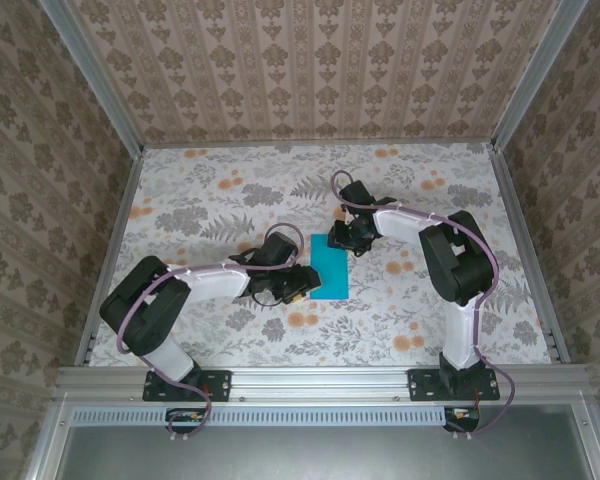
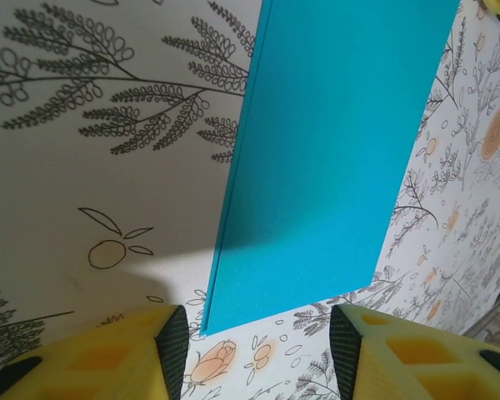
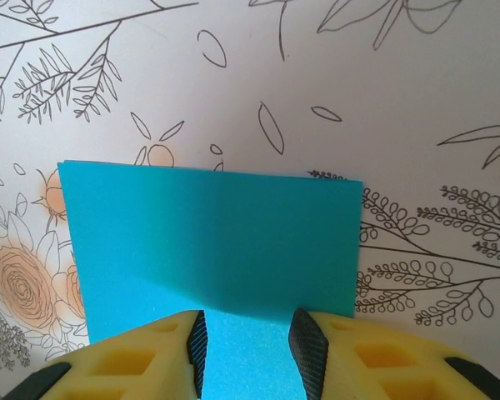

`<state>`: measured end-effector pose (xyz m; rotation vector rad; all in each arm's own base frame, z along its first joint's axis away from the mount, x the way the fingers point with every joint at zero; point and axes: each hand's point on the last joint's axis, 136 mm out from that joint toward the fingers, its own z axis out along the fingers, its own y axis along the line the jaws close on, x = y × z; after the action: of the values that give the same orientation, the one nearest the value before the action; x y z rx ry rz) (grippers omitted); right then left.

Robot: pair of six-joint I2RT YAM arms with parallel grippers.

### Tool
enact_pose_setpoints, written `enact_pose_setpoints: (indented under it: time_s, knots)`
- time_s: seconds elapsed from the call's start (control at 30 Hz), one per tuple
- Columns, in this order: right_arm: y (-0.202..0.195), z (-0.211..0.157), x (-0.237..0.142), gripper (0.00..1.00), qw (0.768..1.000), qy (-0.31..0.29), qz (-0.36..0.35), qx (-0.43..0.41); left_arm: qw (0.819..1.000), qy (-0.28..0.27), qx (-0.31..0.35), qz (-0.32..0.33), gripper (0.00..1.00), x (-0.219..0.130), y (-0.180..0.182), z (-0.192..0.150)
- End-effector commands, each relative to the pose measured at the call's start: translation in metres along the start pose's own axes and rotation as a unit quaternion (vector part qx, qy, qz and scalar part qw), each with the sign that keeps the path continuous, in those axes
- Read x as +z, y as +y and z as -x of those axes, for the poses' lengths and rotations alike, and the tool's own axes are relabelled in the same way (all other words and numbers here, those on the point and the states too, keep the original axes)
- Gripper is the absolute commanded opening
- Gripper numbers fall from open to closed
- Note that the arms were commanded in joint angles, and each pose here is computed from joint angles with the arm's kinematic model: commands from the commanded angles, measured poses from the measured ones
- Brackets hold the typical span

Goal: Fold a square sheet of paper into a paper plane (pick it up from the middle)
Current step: Move the square sheet of paper to the center of the table, then fold the triangle a second time at the center of the table.

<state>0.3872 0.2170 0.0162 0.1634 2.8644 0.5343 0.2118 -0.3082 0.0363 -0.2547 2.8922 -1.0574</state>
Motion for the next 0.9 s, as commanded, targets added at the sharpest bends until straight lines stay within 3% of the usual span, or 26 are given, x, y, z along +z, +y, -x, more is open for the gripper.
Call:
enact_pose_setpoints:
  time_s: [0.0,0.3,0.57,0.87]
  knots:
    - [-0.047,-0.037,0.029,0.39,0.996,0.058,-0.064,0.033,1.0,0.002,-0.009,0.003,0.5,0.003,-0.008,0.002]
    - [-0.053,-0.04,0.032,0.38,0.995,0.064,-0.061,0.038,1.0,0.015,-0.008,0.022,0.47,0.009,-0.007,-0.001]
    - [-0.056,-0.041,0.034,0.38,0.995,0.067,-0.059,0.041,0.997,0.018,0.0,0.071,0.5,0.008,0.003,-0.003]
    - [-0.055,-0.043,0.035,0.38,0.995,0.071,-0.055,0.04,0.998,0.035,0.008,0.06,0.46,0.018,-0.004,-0.008]
